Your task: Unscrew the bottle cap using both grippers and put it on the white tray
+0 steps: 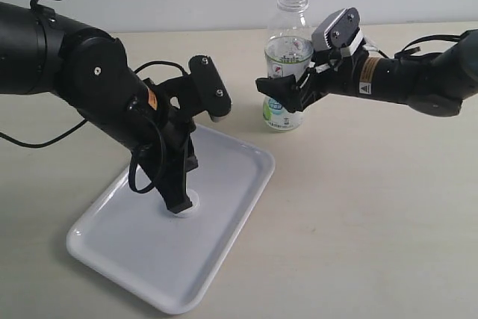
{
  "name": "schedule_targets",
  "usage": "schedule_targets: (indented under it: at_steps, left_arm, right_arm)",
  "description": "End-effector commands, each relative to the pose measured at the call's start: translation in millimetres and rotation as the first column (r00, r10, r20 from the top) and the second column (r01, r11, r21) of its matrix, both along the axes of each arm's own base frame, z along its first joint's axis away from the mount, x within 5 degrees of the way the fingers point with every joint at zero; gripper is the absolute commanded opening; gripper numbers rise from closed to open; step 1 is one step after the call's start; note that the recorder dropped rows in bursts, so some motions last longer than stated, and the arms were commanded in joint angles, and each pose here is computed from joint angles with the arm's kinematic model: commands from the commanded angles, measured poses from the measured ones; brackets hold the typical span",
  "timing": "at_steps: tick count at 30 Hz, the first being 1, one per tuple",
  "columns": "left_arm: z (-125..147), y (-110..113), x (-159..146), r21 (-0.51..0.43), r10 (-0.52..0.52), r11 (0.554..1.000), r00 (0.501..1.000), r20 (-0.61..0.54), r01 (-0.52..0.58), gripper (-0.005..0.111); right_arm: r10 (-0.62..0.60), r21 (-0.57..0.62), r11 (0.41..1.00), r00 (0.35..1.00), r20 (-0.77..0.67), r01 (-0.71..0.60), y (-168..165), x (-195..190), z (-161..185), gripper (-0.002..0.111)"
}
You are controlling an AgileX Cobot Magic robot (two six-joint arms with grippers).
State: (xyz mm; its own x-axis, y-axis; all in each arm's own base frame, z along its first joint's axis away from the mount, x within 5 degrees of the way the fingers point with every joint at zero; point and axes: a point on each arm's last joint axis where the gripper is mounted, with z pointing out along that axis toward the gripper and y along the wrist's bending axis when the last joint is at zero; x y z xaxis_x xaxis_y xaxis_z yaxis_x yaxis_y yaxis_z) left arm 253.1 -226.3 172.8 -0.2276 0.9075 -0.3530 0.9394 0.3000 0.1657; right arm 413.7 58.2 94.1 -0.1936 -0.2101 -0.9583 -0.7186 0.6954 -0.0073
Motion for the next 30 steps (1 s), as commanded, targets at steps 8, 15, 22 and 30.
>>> schedule_targets:
  at_steps: [8, 15, 22, 30]
  left_arm:
    - [3.3, -0.2, -1.5, -0.001, -0.001, 1.0, 1.0, 0.001, 0.001, 0.0]
    - [3.3, -0.2, -1.5, -0.001, -0.001, 1.0, 1.0, 0.001, 0.001, 0.0]
    - [3.3, -0.2, -1.5, -0.001, -0.001, 1.0, 1.0, 0.001, 0.001, 0.0]
    - [3.3, -0.2, -1.5, -0.001, -0.001, 1.0, 1.0, 0.001, 0.001, 0.0]
  right_arm:
    - [0.047, 0.022, 0.999, 0.999, 0.028, -0.047, 3.4, -2.7, 34.6, 0.1]
    - [0.073, 0.037, 0.996, 0.995, 0.062, -0.075, 5.4, -7.4, 66.7, 0.1]
    - [0.106, 0.03, 0.993, 0.985, 0.137, -0.111, 7.4, -19.7, 118.9, 0.1]
    - [0.068, 0.14, 0.985, 0.976, 0.206, -0.098, 7.9, -48.3, 200.4, 0.1]
